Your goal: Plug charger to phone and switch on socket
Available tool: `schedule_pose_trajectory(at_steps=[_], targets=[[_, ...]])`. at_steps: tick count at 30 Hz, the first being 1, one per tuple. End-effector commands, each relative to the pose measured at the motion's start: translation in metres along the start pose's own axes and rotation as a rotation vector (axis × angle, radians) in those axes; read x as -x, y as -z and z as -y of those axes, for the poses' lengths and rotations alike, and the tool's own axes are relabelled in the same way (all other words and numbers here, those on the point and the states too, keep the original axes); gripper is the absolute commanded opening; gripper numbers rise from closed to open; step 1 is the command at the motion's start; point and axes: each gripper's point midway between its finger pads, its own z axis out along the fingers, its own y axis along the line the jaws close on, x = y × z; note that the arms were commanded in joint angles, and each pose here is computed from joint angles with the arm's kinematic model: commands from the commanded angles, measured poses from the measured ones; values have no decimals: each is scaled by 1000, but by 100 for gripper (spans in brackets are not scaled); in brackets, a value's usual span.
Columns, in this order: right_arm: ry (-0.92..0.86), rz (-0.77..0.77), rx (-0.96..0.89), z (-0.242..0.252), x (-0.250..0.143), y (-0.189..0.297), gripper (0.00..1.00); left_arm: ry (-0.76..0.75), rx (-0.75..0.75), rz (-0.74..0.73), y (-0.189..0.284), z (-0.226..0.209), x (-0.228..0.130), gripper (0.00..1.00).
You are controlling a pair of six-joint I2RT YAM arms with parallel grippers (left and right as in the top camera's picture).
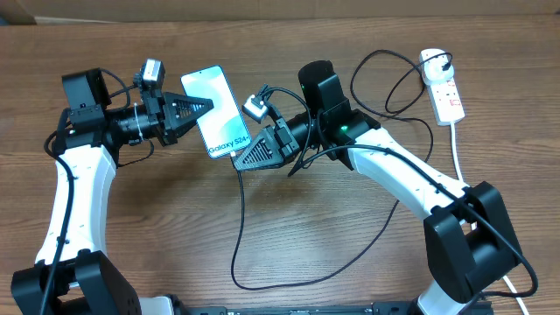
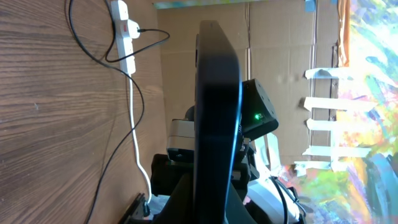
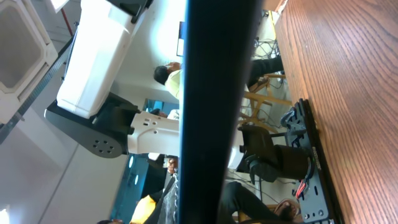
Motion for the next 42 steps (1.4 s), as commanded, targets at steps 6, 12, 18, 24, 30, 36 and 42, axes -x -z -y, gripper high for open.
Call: schedule_pose_trajectory(at_steps=[6,12,18,24,30,36,42], targets=[[3,19,1,-5,5,11,4,20,-89,-71,0,18,-13,4],[-1,19,1,-5,5,11,4,22,-90,-78,-2,18,-15,4],[-1,14,2,-5,4,8,4,15,-90,-85,-5,19,-16,4],[-2,13,2,-5,4,8,4,15,-90,-85,-5,19,-16,4],[-5,15,0,-5,4,8,4,15,-90,-85,-5,19,-16,4],[-6,10,1,-5,3,6,4,15,-90,-85,-5,19,-16,4],[-6,1,3,-5,2,2,4,14,-90,-85,-5,19,-16,4]])
